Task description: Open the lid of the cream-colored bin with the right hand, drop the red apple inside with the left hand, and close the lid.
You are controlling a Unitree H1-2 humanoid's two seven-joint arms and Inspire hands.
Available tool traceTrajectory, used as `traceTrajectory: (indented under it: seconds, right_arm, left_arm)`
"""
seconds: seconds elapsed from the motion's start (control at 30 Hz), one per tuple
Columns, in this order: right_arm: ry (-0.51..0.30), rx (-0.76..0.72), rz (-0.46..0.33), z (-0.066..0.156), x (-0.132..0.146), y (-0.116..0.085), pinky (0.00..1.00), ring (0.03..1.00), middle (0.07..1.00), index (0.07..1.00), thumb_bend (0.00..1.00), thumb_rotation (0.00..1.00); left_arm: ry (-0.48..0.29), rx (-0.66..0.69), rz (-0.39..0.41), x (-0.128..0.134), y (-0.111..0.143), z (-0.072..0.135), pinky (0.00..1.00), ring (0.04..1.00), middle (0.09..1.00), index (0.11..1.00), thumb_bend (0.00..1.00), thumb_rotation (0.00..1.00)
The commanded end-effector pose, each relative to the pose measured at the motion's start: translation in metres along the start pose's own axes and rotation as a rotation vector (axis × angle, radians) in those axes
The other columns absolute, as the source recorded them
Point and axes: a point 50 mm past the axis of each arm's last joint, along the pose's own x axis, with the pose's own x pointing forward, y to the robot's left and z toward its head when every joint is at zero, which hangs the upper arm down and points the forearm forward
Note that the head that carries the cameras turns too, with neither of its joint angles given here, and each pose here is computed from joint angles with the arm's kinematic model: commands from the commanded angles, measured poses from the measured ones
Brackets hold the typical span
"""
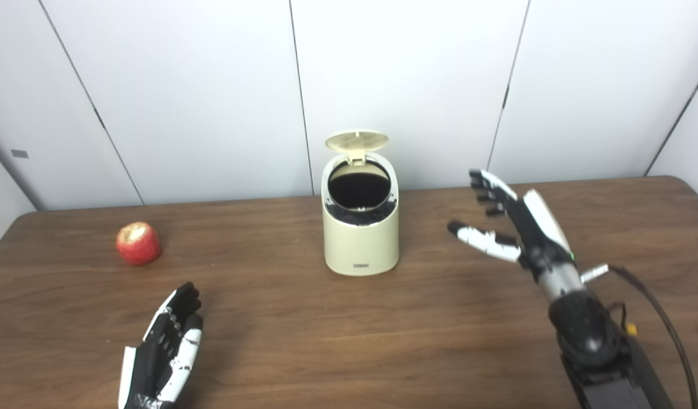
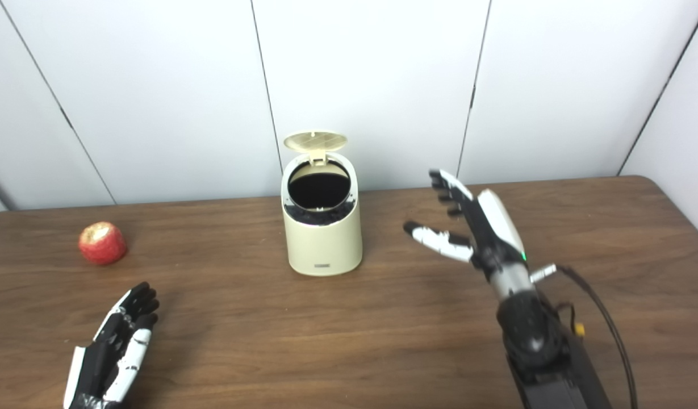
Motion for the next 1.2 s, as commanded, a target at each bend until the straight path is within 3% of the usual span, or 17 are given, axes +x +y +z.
traceTrajectory:
  seconds: [0.0, 0.1, 0.17, 0.27, 0.33, 0.5, 0.8, 0.87, 1.03, 1.17]
  right_arm:
    - [-0.051, 0.196, -0.018, 0.024, 0.004, -0.004, 0.76, 0.826, 0.859, 0.889, 0.45, 0.69]
    - [0.0, 0.498, 0.019, 0.018, -0.006, 0.008, 0.84, 0.896, 0.91, 0.919, 0.46, 0.79]
    - [0.026, 0.619, 0.009, 0.014, -0.015, 0.017, 0.88, 0.921, 0.932, 0.932, 0.5, 0.85]
    - [0.03, 0.706, 0.003, 0.007, -0.025, 0.028, 0.97, 0.981, 0.981, 0.971, 0.51, 0.97]
    - [0.025, 0.733, 0.01, -0.001, -0.033, 0.035, 0.99, 0.996, 0.995, 0.989, 0.52, 0.99]
    - [0.011, 0.723, 0.01, -0.014, -0.043, 0.039, 1.0, 1.0, 1.0, 1.0, 0.54, 1.0]
    - [-0.015, 0.58, 0.005, -0.04, -0.051, 0.029, 1.0, 1.0, 1.0, 1.0, 0.56, 1.0]
    - [-0.015, 0.571, 0.002, -0.045, -0.052, 0.028, 1.0, 1.0, 1.0, 1.0, 0.55, 1.0]
    - [-0.03, 0.535, 0.002, -0.055, -0.053, 0.021, 1.0, 1.0, 1.0, 1.0, 0.59, 1.0]
    - [-0.046, 0.521, 0.012, -0.057, -0.054, 0.016, 1.0, 1.0, 1.0, 1.0, 0.59, 1.0]
  left_arm:
    - [0.077, 0.028, 0.008, -0.013, 0.012, -0.019, 0.88, 0.876, 0.88, 0.888, 0.38, 0.54]
    - [0.078, 0.03, 0.009, -0.012, 0.011, -0.018, 0.88, 0.874, 0.877, 0.881, 0.38, 0.53]
    - [0.074, 0.038, 0.006, -0.012, 0.011, -0.018, 0.88, 0.871, 0.874, 0.881, 0.39, 0.54]
    - [0.073, 0.037, 0.009, -0.013, 0.01, -0.017, 0.88, 0.868, 0.869, 0.877, 0.4, 0.53]
    - [0.074, 0.034, 0.011, -0.013, 0.01, -0.017, 0.88, 0.87, 0.872, 0.878, 0.4, 0.53]
    - [0.068, 0.031, 0.004, -0.016, 0.006, -0.017, 0.88, 0.876, 0.879, 0.884, 0.39, 0.52]
    - [0.03, 0.008, 0.031, -0.018, -0.008, 0.003, 0.84, 0.861, 0.871, 0.874, 0.44, 0.36]
    - [0.02, 0.018, 0.04, -0.018, -0.008, 0.009, 0.82, 0.858, 0.872, 0.879, 0.47, 0.33]
    - [0.019, 0.124, 0.084, -0.014, -0.002, 0.022, 0.87, 0.873, 0.869, 0.888, 0.53, 0.37]
    - [-0.003, 0.133, 0.13, -0.007, 0.006, 0.029, 0.85, 0.867, 0.864, 0.89, 0.56, 0.29]
